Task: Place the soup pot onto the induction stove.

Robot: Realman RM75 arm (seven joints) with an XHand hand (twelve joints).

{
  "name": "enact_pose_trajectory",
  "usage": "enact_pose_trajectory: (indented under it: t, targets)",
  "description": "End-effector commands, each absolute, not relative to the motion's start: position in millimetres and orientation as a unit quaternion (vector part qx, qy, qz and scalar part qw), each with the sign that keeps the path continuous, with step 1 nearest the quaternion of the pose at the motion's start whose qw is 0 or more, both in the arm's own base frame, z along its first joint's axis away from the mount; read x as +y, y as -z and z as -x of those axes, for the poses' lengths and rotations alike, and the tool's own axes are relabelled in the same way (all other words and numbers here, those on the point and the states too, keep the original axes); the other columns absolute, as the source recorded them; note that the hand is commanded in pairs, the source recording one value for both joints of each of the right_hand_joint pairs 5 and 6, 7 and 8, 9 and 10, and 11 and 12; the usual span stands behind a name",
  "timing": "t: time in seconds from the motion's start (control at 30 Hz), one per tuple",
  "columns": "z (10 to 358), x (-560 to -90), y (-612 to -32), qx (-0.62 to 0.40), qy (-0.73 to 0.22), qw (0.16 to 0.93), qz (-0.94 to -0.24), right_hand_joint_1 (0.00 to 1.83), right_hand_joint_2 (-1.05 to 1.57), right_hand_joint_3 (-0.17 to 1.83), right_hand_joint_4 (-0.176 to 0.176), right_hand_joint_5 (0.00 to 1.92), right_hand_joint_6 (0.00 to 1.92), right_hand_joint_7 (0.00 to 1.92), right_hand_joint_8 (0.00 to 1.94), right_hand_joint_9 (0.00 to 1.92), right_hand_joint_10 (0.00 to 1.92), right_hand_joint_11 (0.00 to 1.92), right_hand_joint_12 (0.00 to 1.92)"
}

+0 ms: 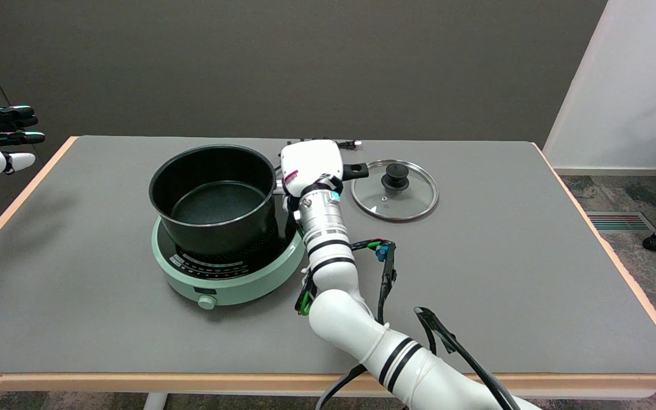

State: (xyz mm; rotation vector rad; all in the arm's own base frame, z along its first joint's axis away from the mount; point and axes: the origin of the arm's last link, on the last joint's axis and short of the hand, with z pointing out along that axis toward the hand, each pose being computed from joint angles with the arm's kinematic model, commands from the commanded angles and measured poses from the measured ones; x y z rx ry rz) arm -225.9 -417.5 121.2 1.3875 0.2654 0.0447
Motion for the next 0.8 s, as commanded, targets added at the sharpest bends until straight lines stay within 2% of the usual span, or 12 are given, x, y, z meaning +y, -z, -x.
enact_pose_trajectory:
  t: [0.03,0.8]
  targets:
    - [236.4,-412.8,-119.3,0.112,-0.011,0.759,-0.642,1.0,1.2,0.79,-0.066,1.82,1.82,1.82,1.82,1.82,1.82,1.82,1.82]
    - [240.4,-410.3,-119.7,0.114,-0.007,0.757,-0.644,1.0,1.19,0.79,-0.068,1.81,1.81,1.81,1.81,1.81,1.81,1.81,1.81]
